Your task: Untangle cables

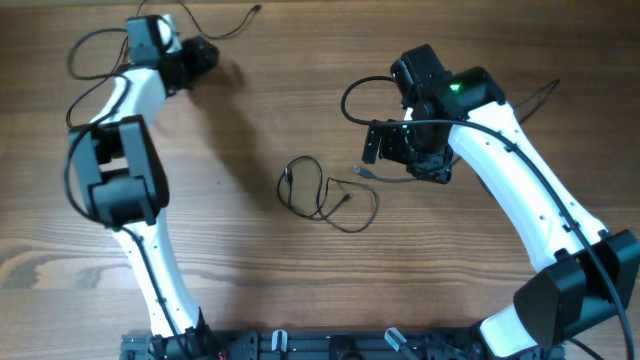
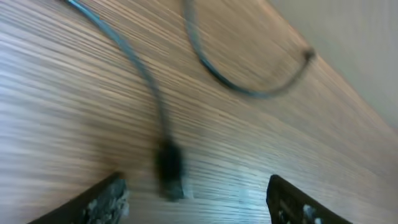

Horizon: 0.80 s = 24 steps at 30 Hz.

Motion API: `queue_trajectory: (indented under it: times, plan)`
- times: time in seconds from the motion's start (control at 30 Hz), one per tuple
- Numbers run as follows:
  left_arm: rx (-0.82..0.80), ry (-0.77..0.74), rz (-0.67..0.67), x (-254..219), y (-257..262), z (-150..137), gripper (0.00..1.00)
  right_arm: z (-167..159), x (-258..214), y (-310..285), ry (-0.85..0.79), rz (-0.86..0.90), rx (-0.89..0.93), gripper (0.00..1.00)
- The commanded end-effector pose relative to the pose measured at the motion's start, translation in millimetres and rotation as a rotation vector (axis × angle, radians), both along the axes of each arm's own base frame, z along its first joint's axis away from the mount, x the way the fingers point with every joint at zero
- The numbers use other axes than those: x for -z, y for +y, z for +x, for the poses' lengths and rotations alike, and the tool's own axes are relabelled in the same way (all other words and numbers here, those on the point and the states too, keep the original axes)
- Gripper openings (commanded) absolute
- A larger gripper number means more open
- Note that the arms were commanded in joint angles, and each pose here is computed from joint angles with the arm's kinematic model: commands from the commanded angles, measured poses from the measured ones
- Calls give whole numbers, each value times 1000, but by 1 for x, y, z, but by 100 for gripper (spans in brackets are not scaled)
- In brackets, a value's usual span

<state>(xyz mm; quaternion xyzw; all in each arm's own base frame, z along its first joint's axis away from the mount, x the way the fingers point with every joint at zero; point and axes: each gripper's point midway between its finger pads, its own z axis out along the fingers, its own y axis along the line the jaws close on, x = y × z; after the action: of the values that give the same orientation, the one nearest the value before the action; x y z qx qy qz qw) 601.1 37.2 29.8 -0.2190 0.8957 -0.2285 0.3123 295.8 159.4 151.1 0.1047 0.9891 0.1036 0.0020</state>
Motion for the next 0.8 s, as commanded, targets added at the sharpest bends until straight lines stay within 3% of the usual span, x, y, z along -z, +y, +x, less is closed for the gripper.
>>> queue_trajectory:
  times: [0.0,0.07,0.13,0.23,0.27,0.3,0.43,0.57,0.67,0.77]
  plan:
    - [-242,-68,25,-77,99,-11,75,2,-6,2,-31,13,-24,100]
    - [-409,84,103,-54,158,-50,75,5,-6,4,-44,18,-24,100]
    - [-482,196,153,-31,185,-78,68,6,-6,4,-51,21,-24,100]
    - [-476,366,243,5,216,-121,35,9,-7,5,-59,25,-22,100]
    - [-489,401,247,10,221,-131,14,9,-7,6,-61,26,-22,100]
    - [-508,428,240,13,225,-139,4,9,-7,6,-61,27,-22,100]
    - [-592,494,176,18,226,-156,4,9,-7,6,-61,27,-22,100]
    - [-632,652,25,28,194,-185,4,12,-7,7,-73,31,-24,100]
    - [-632,671,-76,28,178,-185,4,15,-8,8,-86,37,-23,100]
    - [-643,676,-91,29,175,-185,4,16,-8,9,-90,38,-23,100]
